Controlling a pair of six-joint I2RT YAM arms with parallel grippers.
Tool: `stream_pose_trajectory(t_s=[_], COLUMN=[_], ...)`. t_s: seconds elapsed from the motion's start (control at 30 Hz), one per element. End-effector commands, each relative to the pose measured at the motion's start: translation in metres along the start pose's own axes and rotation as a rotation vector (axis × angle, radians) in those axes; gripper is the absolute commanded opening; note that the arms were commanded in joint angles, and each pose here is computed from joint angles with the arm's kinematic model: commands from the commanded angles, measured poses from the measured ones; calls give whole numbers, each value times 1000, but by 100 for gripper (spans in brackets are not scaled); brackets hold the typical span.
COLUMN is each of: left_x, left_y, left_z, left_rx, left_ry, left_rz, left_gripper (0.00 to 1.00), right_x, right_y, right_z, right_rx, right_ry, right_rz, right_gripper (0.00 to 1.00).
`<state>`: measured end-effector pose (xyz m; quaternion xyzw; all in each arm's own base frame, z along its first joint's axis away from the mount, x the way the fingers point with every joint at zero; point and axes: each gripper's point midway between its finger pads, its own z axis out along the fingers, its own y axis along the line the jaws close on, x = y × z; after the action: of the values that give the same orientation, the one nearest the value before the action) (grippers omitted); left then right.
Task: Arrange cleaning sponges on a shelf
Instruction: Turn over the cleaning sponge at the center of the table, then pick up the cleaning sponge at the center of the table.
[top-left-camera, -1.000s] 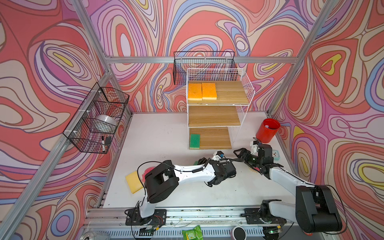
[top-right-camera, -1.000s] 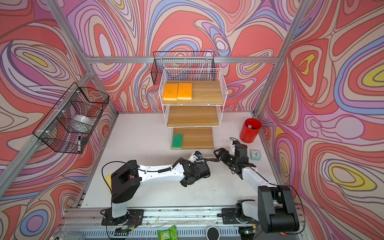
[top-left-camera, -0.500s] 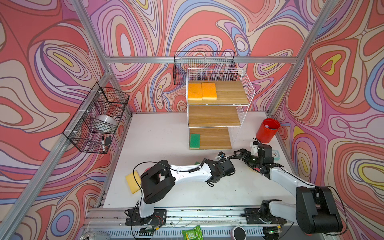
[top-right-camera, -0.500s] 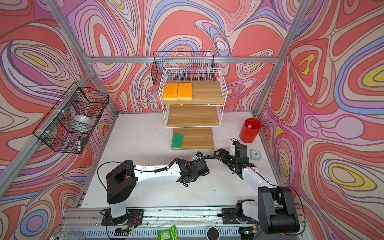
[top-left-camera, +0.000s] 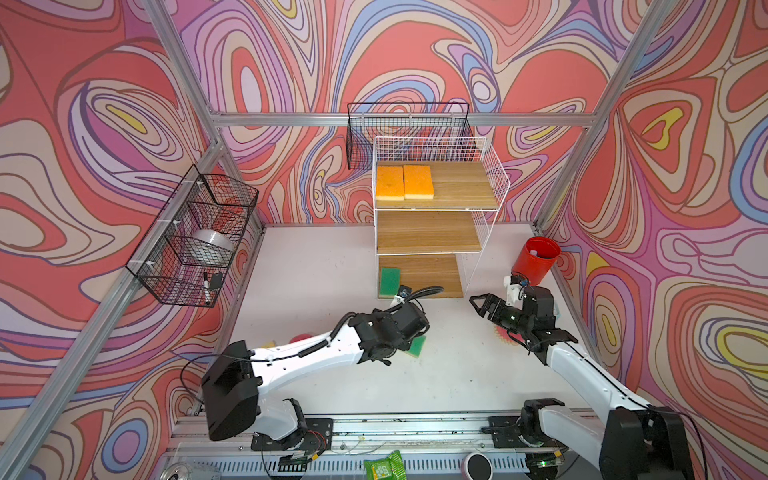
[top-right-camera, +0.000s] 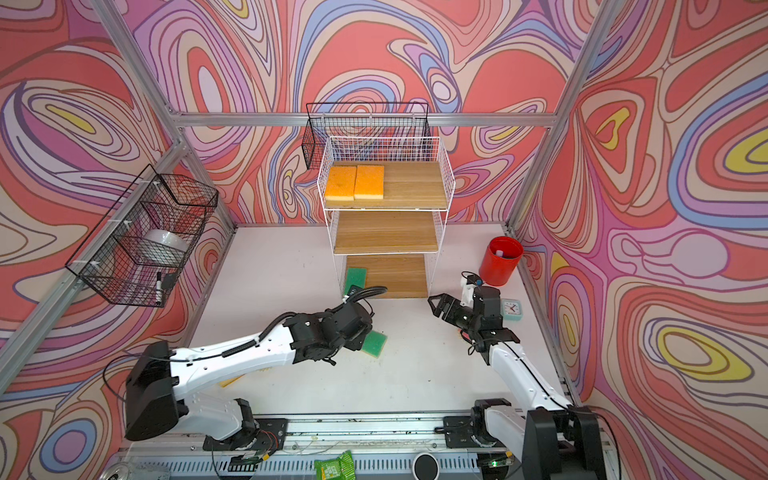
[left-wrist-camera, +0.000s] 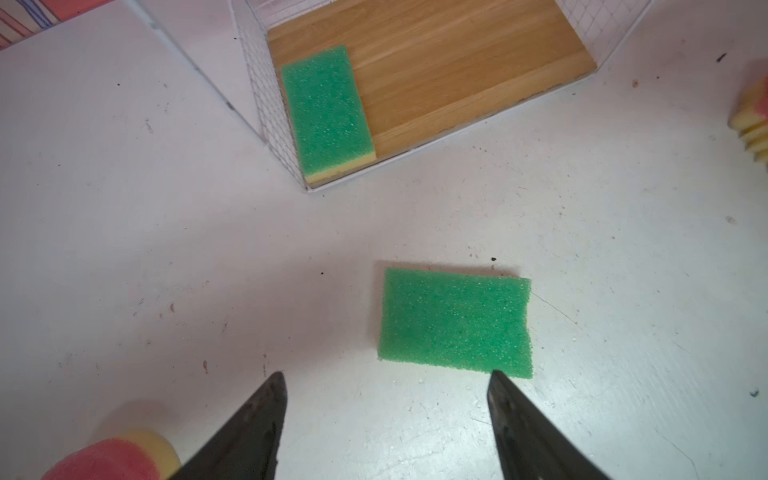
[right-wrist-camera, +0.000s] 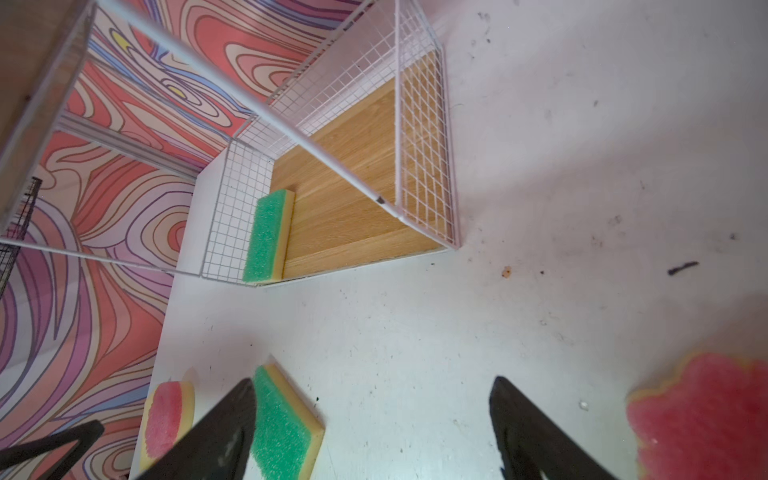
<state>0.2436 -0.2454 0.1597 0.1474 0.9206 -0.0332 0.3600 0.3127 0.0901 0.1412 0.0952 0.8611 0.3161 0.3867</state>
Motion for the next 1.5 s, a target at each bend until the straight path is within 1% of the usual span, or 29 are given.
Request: stream_pose_trajectory(t_s=[0.0,0.07,0.1,0.23,0.3,0.4,0.53,0.73,0.87,0.93,1.0,1.23,1.33,1.47], left_x=[5,6,7,12,16,20,29,43,47,49,52,61,59,58], left_y=[21,36,44,61,67,74,88,88,87,87,88,94,96,98], left_z=[-12,-17,-18,-23,-25,-29,-34,-35,-33,-31,-30,-29,-30,-32], left_rx=[15,-4,-18,-7,12,27,-21,14,28,27,24,11,4,0], left_ry=[0,-12,-14,-29,-36,-59,-58,-54,-53,-48,-47,-54,-64,-71], left_rz=[-82,-112,-123,-165,-194,-222,-222,-292,-302,-305,-305,-317,-318,-326], left_gripper=[83,99,100,100,100,100,100,100,100,100,100,100,100,100], right_x=[3,10,14,33,43,60,84,123,138,146,154,172,183,191], right_y=[19,34,45,81,91,100,112,119,116,114,116,129,123,117], right_z=[-3,0,2,10,16,24,32,50,63,67,70,80,83,81], right_rx=[-27,-60,-74,-91,-100,-95,-97,-120,-144,-165,-191,-238,-210,-213], right_ry=[30,56,71,149,198,275,380,480,557,605,659,738,783,818], right_rz=[-84,-138,-180,-359,-419,-501,-649,-845,-920,-951,-977,-1050,-1088,-1077], right_gripper=[91,91,91,91,92,92,93,93,94,98,98,98,98,98])
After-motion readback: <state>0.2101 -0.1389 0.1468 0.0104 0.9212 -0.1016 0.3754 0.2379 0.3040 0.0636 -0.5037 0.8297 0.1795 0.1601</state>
